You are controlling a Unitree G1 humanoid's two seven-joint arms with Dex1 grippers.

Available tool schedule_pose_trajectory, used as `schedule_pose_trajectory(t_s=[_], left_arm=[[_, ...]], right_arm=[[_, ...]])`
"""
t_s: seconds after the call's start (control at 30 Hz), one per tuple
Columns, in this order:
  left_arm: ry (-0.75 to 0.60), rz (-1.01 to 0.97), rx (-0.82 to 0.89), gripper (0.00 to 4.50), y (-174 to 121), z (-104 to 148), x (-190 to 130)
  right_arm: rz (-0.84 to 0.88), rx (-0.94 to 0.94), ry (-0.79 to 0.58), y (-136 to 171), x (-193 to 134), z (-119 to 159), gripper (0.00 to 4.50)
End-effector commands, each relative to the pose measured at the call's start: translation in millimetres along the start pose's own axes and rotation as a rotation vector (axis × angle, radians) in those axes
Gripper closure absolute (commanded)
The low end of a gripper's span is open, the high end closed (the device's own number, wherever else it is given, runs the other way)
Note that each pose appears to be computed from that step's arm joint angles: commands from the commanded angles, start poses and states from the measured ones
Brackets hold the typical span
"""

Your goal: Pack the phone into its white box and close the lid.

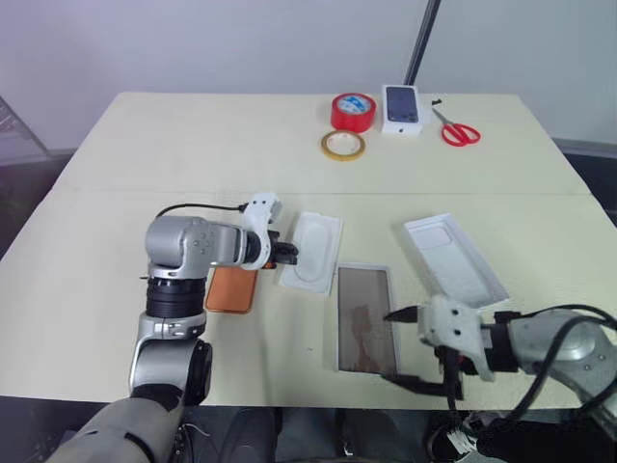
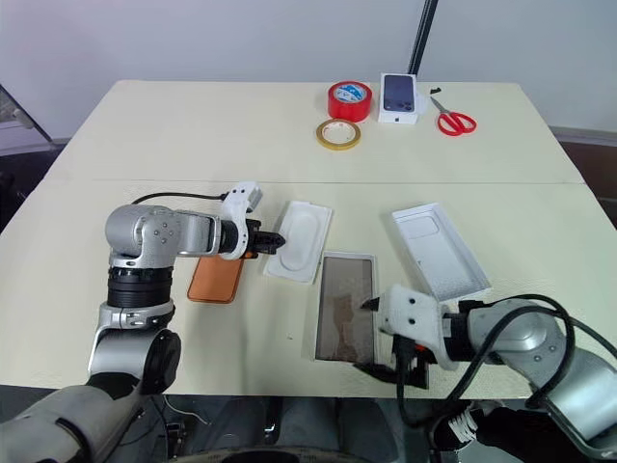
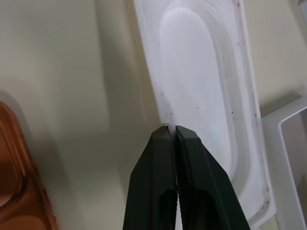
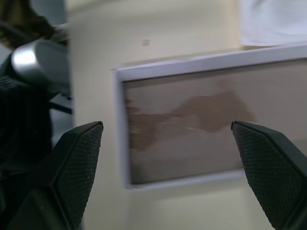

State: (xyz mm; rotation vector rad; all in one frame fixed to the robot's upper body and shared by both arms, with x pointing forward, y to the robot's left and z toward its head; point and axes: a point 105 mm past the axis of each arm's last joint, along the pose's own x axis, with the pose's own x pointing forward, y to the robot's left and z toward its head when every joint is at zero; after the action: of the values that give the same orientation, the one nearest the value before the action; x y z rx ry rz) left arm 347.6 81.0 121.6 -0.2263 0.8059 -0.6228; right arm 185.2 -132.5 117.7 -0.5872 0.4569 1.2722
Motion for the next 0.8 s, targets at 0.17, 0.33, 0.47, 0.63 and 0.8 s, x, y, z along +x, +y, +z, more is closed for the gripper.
schedule_pose_trajectory(t_s=[0.17,0.33,0.47,0.63,0.8], left_arm=[[-0.141,0.0,-0.054,4.5,9,20,-25],[-0.185,0.019,-0.088,4.5,18,24,-36],[-0.233,0.057,-0.125,4.5,29,31,-45],[-0.312,0.1,-0.175,4.5,42,46,-57],[-0.331,0.064,-0.166,4.5,34,54,-62]], right_arm=[[0.054,-0.061,0.039,15,20,-5,0.56],[0.031,-0.074,0.037,8,28,-5,2.96],[-0.026,-0.126,0.029,-9,29,-1,4.44],[-0.122,-0.208,0.018,-41,30,8,4.44],[-0.187,-0.288,0.009,-67,38,15,4.44]])
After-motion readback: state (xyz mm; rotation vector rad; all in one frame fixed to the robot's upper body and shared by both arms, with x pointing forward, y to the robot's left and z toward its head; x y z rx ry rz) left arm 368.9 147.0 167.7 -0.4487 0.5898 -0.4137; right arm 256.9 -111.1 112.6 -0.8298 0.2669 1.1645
